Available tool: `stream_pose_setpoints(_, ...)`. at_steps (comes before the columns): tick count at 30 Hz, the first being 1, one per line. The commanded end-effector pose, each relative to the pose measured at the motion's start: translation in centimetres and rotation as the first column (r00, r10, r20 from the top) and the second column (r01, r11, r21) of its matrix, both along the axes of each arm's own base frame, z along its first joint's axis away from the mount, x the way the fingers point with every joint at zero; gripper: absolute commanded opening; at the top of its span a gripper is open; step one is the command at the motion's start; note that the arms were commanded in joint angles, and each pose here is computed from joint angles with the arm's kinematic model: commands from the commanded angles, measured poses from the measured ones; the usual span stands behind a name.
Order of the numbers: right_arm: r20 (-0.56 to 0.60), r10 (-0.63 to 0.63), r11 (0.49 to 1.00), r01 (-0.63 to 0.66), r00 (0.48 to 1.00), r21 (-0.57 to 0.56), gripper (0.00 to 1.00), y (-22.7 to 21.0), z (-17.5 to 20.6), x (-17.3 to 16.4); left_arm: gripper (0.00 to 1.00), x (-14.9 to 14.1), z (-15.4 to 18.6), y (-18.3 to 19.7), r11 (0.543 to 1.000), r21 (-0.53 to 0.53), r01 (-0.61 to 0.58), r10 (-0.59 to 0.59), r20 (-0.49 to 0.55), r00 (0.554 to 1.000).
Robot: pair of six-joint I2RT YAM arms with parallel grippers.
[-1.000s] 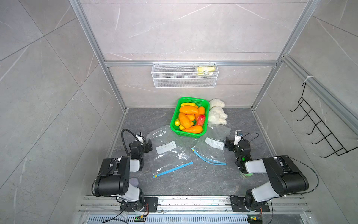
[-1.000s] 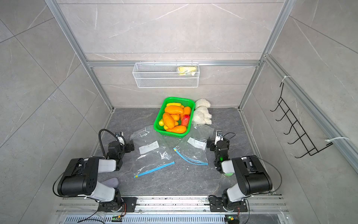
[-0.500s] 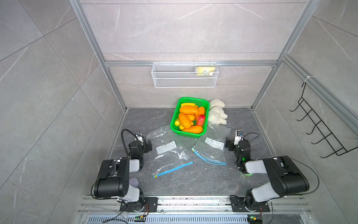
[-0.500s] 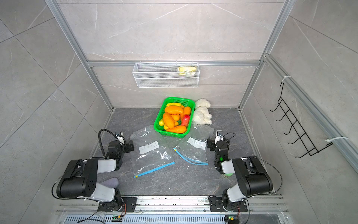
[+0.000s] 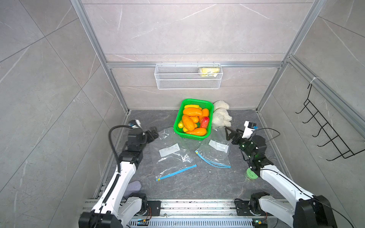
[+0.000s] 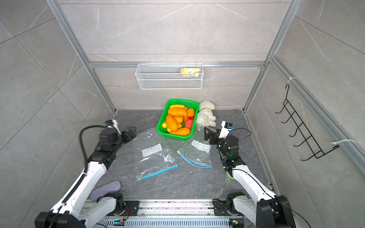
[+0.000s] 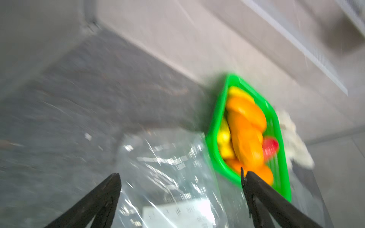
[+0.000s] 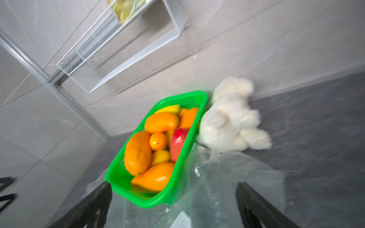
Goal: Place the mango in a zip-top bag and seal the zipper
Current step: Pick up the zipper food storage bag at the center of the board.
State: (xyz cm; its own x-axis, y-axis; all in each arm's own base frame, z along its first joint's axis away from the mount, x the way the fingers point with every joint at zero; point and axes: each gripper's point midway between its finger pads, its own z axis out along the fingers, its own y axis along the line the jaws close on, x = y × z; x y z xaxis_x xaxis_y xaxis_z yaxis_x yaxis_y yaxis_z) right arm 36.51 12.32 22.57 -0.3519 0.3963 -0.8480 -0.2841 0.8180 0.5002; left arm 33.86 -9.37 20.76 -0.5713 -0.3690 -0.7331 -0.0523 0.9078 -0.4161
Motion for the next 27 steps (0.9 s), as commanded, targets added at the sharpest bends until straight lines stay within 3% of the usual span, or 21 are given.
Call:
stream_pose_setpoints(1,-0.183,0.258,0.966,-0.256,0.949,0.035,1.0,7.6,-2.0,-3.4,1.0,-5.7,-4.4,-6.2,0.956,0.197,0.218,-0.166,-0.25,0.954)
stream_pose_setpoints(4,-0.213,0.292,0.917,-0.337,0.932,-0.214,1.0,11.4,-3.7,-7.3,1.0,-7.6,-6.7,-7.6,0.949,0.198,0.245,-0.174,-0.32,0.931)
stream_pose_setpoints(6,-0.185,0.315,0.845,-0.364,0.931,-0.391,1.0,12.9,-5.1,-9.7,1.0,-8.1,-8.4,-7.1,0.967,0.165,0.196,-0.13,-0.344,0.93)
stream_pose_setpoints(9,-0.132,0.437,0.706,-0.43,0.89,-0.562,1.0,15.5,-7.5,-12.8,1.0,-7.6,-10.0,-5.2,0.983,0.153,0.097,-0.034,-0.369,0.929)
stream_pose_setpoints(10,-0.115,0.5,0.643,-0.457,0.858,-0.615,1.0,16.8,-8.4,-13.9,1.0,-7.2,-10.4,-4.8,0.991,0.111,0.068,-0.021,-0.382,0.924)
stream_pose_setpoints(11,-0.089,0.541,0.61,-0.463,0.836,-0.643,1.0,17.8,-8.7,-14.7,1.0,-6.8,-10.8,-4.6,0.996,0.069,0.053,-0.022,-0.389,0.921)
stream_pose_setpoints(13,-0.003,0.683,0.49,-0.462,0.73,-0.74,1.0,20.8,-10.2,-17.7,1.0,-5.7,-11.5,-3.3,0.999,-0.048,-0.018,-0.003,-0.398,0.917)
stream_pose_setpoints(16,0.145,0.773,0.465,-0.395,0.618,-0.793,1.0,24.1,-10.4,-19.3,1.0,-4.2,-12.2,-1.3,0.991,-0.093,-0.092,0.048,-0.395,0.917)
stream_pose_setpoints(18,0.142,0.806,0.404,-0.357,0.575,-0.842,0.99,25.9,-11.4,-19.4,1.0,-3.5,-13.2,-0.8,0.982,-0.148,-0.12,0.047,-0.422,0.906)
stream_pose_setpoints(19,0.128,0.807,0.367,-0.319,0.577,-0.874,1.0,26.7,-12.2,-19.1,1.0,-3.1,-13.9,-0.8,0.973,-0.19,-0.129,0.033,-0.441,0.897)
stream_pose_setpoints(22,0.142,0.807,0.327,-0.234,0.573,-0.916,1.0,27.9,-13.2,-18.3,1.0,-2.1,-15.5,-0.8,0.952,-0.264,-0.156,0.009,-0.485,0.875)
stream_pose_setpoints(25,0.082,0.807,0.242,-0.201,0.585,-0.949,1.0,28.3,-14.5,-17.5,1.0,-1.4,-16.3,-0.7,0.944,-0.282,-0.169,0.007,-0.497,0.868)
stream_pose_setpoints(27,0.078,0.803,0.229,-0.185,0.591,-0.956,0.98,28.4,-14.7,-17.1,1.0,-1.2,-16.7,-0.7,0.947,-0.275,-0.167,0.006,-0.504,0.864)
